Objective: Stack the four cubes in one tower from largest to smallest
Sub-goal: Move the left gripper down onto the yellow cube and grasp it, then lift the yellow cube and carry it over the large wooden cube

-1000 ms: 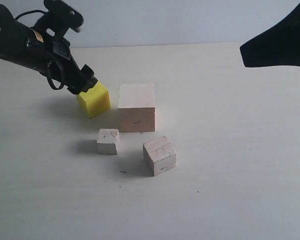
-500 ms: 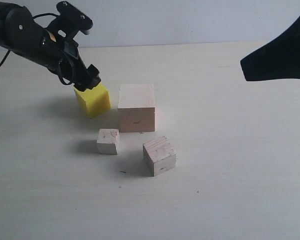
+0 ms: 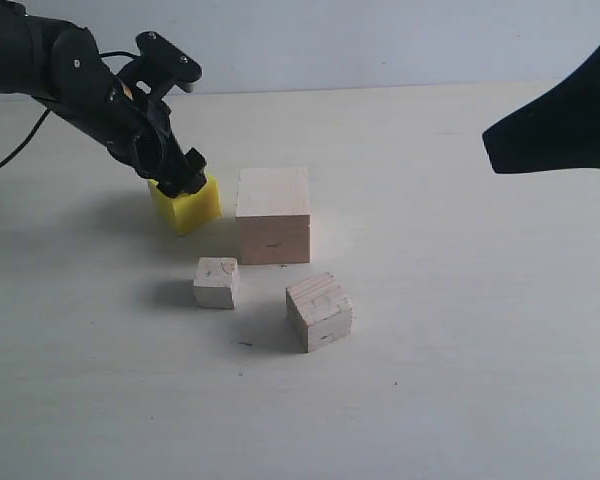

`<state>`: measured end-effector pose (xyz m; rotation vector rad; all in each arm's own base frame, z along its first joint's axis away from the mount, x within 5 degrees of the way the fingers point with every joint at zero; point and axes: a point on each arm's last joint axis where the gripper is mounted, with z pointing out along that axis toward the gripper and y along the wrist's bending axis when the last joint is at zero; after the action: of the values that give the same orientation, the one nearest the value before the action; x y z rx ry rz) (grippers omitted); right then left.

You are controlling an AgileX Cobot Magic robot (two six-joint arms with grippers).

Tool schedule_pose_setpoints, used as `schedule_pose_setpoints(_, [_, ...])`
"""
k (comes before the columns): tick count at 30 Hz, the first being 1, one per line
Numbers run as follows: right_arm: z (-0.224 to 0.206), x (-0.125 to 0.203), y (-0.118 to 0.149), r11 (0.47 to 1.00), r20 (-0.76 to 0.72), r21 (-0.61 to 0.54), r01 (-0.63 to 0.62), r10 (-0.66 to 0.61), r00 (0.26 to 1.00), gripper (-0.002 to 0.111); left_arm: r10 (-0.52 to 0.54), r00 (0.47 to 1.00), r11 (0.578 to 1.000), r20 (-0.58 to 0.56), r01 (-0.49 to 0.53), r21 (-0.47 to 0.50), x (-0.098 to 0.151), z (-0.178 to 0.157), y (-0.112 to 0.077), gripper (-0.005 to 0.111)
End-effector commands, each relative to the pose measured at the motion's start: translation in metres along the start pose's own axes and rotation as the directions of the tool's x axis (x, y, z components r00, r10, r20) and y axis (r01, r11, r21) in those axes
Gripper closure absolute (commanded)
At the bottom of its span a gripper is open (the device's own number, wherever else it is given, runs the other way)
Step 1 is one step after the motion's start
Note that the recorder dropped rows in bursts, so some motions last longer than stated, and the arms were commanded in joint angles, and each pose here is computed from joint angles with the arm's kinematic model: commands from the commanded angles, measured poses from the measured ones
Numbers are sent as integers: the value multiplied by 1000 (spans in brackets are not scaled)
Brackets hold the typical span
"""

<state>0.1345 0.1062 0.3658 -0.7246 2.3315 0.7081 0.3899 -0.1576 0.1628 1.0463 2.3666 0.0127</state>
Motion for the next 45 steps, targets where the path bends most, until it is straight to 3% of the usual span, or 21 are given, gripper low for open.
schedule_pose_setpoints(1, [0,0,0,1000,4,-4,0,0,1000,108,8,1000,1000,-20,-8,7,2,9,0,19])
schedule_pose_setpoints(17, [0,1,0,1000,2,3,5,-5,1000,108,3,998,1000,-61,-1,28,9,24,-4,22])
schedule_pose_setpoints(21, [0,1,0,1000,2,3,5,-5,1000,108,-31,997,998,-66,34,44,10,24,-6,46])
schedule_pose_setpoints(28, [0,1,0,1000,2,3,5,-5,1000,108,-82,991,992,-109,92,90,13,22,-10,106])
schedule_pose_setpoints(36, [0,1,0,1000,2,3,5,-5,1000,108,-80,993,992,-85,87,88,3,-8,-6,107])
schedule_pose_setpoints(43, [0,1,0,1000,2,3,5,-5,1000,108,-65,997,997,33,64,48,-17,-78,2,107])
schedule_pose_setpoints(45, [0,1,0,1000,2,3,5,-5,1000,108,-15,999,998,52,12,66,-19,-99,0,107])
